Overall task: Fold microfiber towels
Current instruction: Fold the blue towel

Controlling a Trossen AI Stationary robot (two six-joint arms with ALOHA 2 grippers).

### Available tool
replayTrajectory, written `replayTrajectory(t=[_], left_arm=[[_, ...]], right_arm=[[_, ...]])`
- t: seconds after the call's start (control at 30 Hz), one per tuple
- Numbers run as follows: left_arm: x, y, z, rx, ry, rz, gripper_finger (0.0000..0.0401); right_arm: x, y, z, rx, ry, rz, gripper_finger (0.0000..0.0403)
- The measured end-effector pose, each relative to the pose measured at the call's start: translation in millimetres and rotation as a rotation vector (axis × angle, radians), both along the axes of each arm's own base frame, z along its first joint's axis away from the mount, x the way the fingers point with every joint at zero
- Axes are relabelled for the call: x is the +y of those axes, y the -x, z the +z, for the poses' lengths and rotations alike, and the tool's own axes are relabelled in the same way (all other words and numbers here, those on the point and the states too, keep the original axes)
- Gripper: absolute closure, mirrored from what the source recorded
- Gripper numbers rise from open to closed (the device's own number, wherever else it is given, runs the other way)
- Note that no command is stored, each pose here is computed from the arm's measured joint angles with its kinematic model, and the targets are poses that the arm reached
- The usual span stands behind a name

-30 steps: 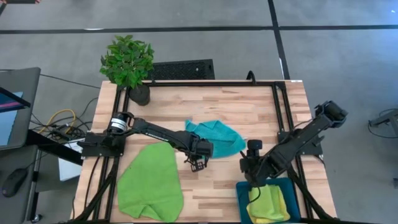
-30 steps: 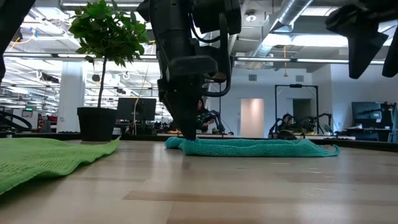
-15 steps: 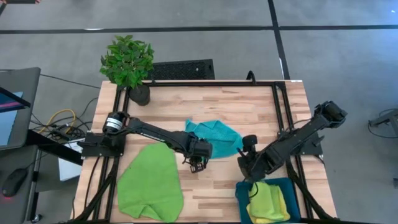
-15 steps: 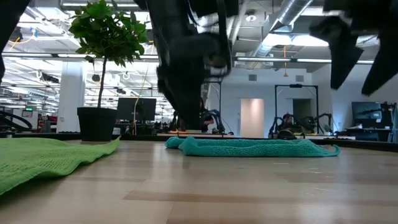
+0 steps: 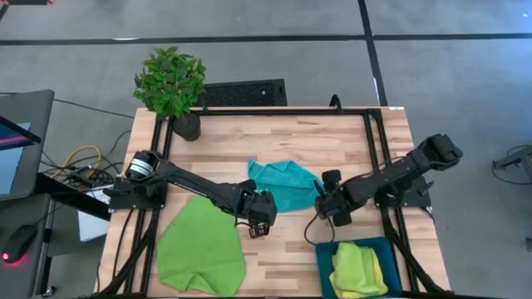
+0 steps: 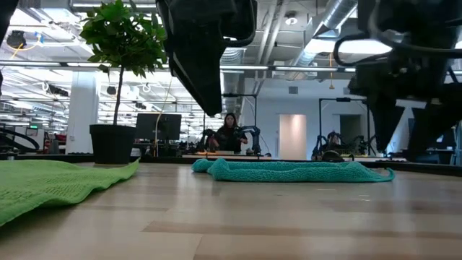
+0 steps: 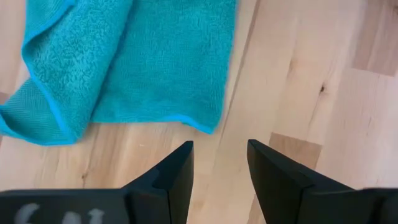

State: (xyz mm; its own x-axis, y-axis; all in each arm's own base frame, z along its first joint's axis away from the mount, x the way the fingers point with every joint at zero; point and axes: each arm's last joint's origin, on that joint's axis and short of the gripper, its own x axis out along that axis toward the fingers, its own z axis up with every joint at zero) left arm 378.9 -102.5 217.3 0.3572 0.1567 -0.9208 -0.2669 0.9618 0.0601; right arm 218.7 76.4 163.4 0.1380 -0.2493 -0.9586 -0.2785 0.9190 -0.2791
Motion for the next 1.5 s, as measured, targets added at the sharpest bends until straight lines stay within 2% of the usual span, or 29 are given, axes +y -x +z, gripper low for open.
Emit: replayTrajectory(t=[0.13, 0.33, 0.7, 0.9, 1.5], left_arm=[[-2.3, 0.8, 0.0, -0.001, 0.000, 0.004, 0.0258], [-1.5, 0.7, 0.1, -0.011, -0.010, 0.039, 0.0258], [-1.5, 0.9, 0.1, -0.011, -0.011, 0.045, 0.0258], [-1.5, 0.9, 0.1, -0.011, -0.011, 0.045, 0.0258], [-2.9, 1.3, 0.1, -0.015, -0.005, 0.062, 0.0258]], right_arm=[[-10.0, -2.4, -4.2, 0.007, -0.002, 0.019, 0.0154], [-22.8, -2.4, -12.4, 0.037, -0.086, 0.011, 0.0154], [-35.0, -6.6, -12.5, 0.043, -0.115, 0.036, 0.0154], [-34.8, -9.6, -12.5, 0.024, -0.166, 0.056, 0.0154], [-36.0, 0.7, -28.7, 0.016, -0.174, 0.013, 0.0163]])
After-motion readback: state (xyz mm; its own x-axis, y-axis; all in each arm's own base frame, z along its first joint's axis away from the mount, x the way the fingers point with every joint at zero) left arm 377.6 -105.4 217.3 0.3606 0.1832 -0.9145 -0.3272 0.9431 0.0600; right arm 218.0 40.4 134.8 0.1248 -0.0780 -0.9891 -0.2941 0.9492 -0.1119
